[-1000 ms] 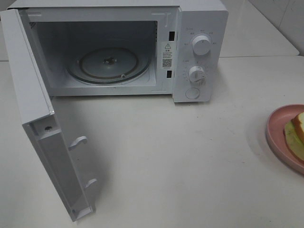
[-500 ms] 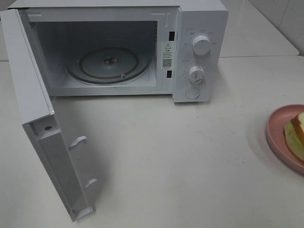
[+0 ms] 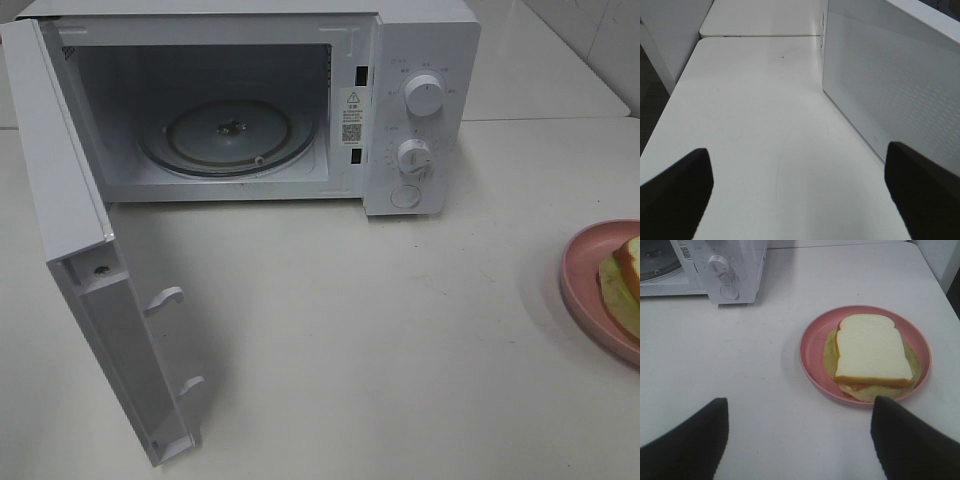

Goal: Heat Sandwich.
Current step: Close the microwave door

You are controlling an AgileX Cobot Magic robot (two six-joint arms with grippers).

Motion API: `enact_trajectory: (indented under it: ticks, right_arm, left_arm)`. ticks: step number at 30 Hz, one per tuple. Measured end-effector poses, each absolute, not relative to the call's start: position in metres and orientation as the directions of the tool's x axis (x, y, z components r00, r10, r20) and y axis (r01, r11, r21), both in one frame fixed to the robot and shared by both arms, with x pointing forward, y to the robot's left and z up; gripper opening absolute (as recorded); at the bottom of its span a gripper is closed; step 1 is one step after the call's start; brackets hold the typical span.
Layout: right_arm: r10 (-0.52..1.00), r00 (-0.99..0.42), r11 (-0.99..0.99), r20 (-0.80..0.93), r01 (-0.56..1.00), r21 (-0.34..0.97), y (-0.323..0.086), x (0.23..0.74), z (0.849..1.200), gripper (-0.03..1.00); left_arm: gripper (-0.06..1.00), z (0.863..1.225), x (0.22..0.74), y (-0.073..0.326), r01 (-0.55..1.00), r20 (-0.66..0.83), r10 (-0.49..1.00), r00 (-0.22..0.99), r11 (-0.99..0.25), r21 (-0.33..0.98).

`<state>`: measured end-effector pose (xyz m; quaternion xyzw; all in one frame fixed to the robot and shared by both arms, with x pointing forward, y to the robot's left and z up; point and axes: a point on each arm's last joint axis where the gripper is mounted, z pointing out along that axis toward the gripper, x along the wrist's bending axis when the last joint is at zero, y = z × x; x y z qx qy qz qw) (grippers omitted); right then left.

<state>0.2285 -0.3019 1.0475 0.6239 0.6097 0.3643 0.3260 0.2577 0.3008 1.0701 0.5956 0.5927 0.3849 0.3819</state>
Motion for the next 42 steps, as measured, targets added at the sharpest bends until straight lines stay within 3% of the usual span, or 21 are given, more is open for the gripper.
enact_trajectory:
  ticks: [4,7,8,11,12,15,18,33,42]
  right_arm:
    - [0.998,-0.009,-0.044,0.057,0.523,0.851,-0.302,0.229,1.048,0.76]
    - [0.998,-0.009,-0.044,0.057,0.523,0.851,-0.302,0.229,1.048,0.76]
    - [0.998,-0.009,-0.044,0.057,0.523,0.851,-0.302,0.229,1.048,0.76]
    - [0.998,-0.009,-0.044,0.057,0.523,0.851,-0.302,0.229,1.048,0.76]
    - [0.998,-0.009,-0.044,0.057,0.523,0.851,-0.302,0.229,1.048,0.76]
    - [0.998,-0.009,-0.044,0.057,0.523,0.851,-0.302,0.229,1.048,0.76]
    - [0.998,-0.009,-0.044,0.057,0.523,0.851,-0.302,0.229,1.048,0.76]
    - [0.998,-0.009,-0.044,0.057,0.523,0.851,-0.302,0.229,1.048,0.76]
    - [0.998,-0.009,-0.044,0.057,0.523,0.851,-0.302,0.229,1.048,0.76]
  left_arm:
    - [0.75,1.074,0.274,0.302,0.407,0.016,1.0,-0.004,-0.013,0.913]
    - [0.58,1.074,0.292,0.302,0.424,0.015,1.0,-0.004,-0.012,0.906]
    - [0.58,1.074,0.292,0.302,0.424,0.015,1.0,-0.004,-0.012,0.906]
    - [0.4,1.07,0.314,0.303,0.455,0.02,1.0,-0.004,-0.016,0.89]
    - [0.4,1.07,0.314,0.303,0.455,0.02,1.0,-0.004,-0.016,0.89]
    - [0.12,1.066,0.336,0.303,0.474,0.02,1.0,-0.003,-0.016,0.88]
    - [0.0,1.064,0.353,0.303,0.467,0.021,1.0,-0.003,-0.017,0.884]
    - [0.0,1.007,0.399,0.303,0.265,0.023,1.0,-0.003,-0.022,0.964]
    - [0.0,0.992,0.415,0.302,0.138,0.038,0.999,0.014,-0.039,0.99]
